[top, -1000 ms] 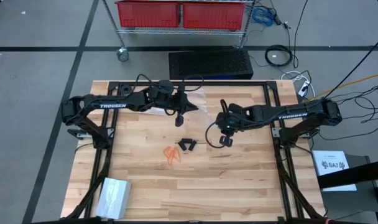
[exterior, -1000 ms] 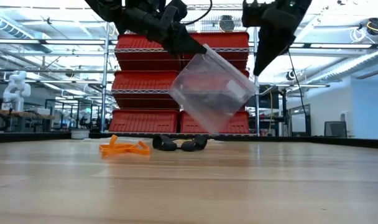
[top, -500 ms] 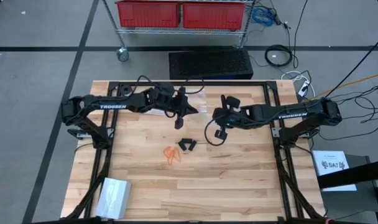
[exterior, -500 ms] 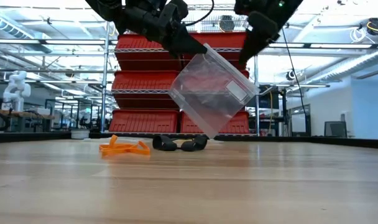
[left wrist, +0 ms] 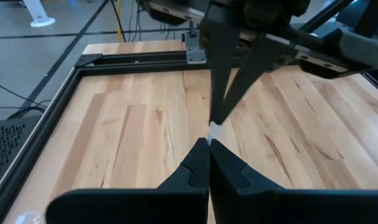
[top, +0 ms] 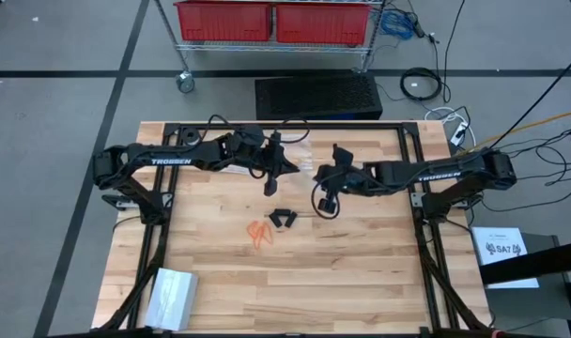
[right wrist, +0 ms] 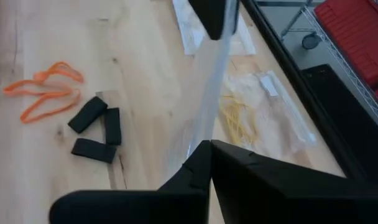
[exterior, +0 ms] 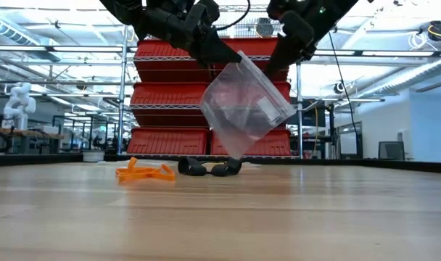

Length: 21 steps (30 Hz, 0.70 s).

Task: Sort rubber bands
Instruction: Open the right transparent zip bag

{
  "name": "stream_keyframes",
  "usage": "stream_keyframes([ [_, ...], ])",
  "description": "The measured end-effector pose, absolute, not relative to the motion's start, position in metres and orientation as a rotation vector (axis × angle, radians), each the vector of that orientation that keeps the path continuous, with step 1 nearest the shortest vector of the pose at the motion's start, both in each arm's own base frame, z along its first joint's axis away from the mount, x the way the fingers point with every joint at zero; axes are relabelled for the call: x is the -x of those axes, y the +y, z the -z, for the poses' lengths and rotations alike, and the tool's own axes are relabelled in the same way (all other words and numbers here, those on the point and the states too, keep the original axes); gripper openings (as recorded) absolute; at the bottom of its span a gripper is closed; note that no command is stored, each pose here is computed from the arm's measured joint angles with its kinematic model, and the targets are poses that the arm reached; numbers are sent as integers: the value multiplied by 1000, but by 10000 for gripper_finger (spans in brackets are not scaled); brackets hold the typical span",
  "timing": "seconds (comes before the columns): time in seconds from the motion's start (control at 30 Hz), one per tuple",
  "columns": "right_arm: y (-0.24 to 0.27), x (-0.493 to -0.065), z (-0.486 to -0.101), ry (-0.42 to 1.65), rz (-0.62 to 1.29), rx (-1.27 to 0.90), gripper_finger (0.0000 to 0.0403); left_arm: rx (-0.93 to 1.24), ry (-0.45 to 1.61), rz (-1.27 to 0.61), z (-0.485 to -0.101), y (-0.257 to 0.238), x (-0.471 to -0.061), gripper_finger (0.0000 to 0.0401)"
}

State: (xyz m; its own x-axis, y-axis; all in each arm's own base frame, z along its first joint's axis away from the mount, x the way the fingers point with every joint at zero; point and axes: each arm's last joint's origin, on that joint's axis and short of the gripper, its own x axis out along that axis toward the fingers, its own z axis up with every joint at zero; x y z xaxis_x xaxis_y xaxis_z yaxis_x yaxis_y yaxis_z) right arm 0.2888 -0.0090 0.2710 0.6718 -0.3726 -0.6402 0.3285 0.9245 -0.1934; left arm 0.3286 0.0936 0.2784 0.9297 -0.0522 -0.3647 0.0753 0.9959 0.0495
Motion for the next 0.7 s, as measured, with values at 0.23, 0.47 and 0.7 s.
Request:
stream_keyframes([
  [0.23,-9,-292,-271,681,370,52,0,-62,374,65,-278,94,-329,0],
  [0.47,-7,-292,-271,681,358,24,0,-62,395,43,-276,94,-328,0],
  [0.7,-10,-292,-269,695,380,32,0,-62,397,41,-276,94,-328,0],
])
